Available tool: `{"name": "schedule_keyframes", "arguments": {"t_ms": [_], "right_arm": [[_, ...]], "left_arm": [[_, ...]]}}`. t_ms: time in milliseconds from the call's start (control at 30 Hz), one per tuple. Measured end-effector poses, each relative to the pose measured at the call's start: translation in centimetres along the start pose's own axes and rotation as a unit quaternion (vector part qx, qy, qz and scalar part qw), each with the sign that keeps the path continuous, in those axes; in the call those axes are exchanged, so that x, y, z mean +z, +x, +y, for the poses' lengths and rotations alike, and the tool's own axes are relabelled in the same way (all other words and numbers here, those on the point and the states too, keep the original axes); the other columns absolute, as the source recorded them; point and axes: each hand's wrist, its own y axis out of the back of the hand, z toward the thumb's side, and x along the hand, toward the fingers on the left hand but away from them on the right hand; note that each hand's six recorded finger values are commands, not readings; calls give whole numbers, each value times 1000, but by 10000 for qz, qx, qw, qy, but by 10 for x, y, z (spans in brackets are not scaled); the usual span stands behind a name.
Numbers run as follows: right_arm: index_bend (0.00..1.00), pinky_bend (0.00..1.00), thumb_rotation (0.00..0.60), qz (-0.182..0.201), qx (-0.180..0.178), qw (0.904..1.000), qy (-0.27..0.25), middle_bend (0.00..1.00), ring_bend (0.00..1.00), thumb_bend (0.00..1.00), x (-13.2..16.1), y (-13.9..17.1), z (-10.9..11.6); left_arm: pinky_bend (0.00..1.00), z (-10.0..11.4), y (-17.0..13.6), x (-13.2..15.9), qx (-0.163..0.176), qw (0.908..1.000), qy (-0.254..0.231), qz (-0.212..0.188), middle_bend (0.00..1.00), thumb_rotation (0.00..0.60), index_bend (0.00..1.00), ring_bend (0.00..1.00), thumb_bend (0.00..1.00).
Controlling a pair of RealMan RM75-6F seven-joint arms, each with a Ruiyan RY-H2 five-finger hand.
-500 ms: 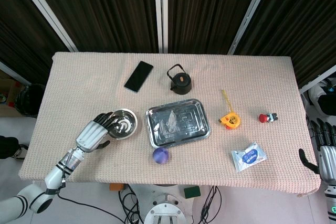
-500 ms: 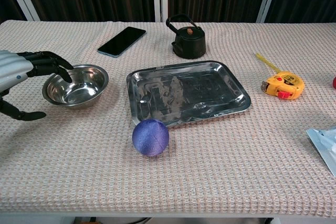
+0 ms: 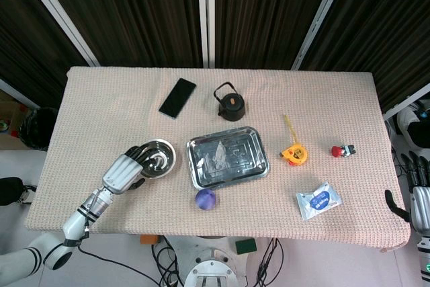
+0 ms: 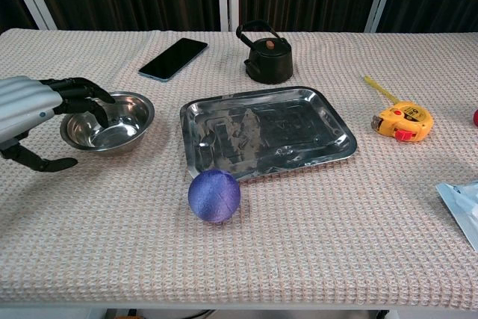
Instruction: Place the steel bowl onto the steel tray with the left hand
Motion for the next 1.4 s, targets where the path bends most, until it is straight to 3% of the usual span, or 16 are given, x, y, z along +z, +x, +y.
{"name": "schedule_keyframes", "arguments": {"t_ms": [267, 533, 767, 1000, 1400], "right_arm": [[0, 0, 600, -45, 30, 10000, -11, 0, 0, 349, -2, -2, -3], [0, 0, 600, -89, 9, 10000, -16, 0, 0, 350, -5, -2, -2], [0, 0, 600, -115, 28, 9999, -39, 0, 0, 349, -8, -3, -3], [0, 0, 600, -100, 28, 9999, -56, 0, 0, 349, -8, -3, -4], [0, 0, 600, -191, -99, 9997, -101, 0, 0, 350, -15, 0, 5]], "left_arm": [[228, -4, 9, 4, 2, 9994, 333, -107, 156, 600, 436, 90, 305], [228, -8, 16, 6, 54, 9988, 481, -34, 180, 600, 561, 95, 495], [226, -3, 14, 6, 200, 9986, 494, -4, 191, 600, 613, 97, 545], [220, 21, 20, 18, 643, 9964, 492, -255, 225, 600, 637, 111, 562], [220, 78, 75, 61, 1310, 9853, 489, -982, 237, 600, 670, 111, 568]]}}
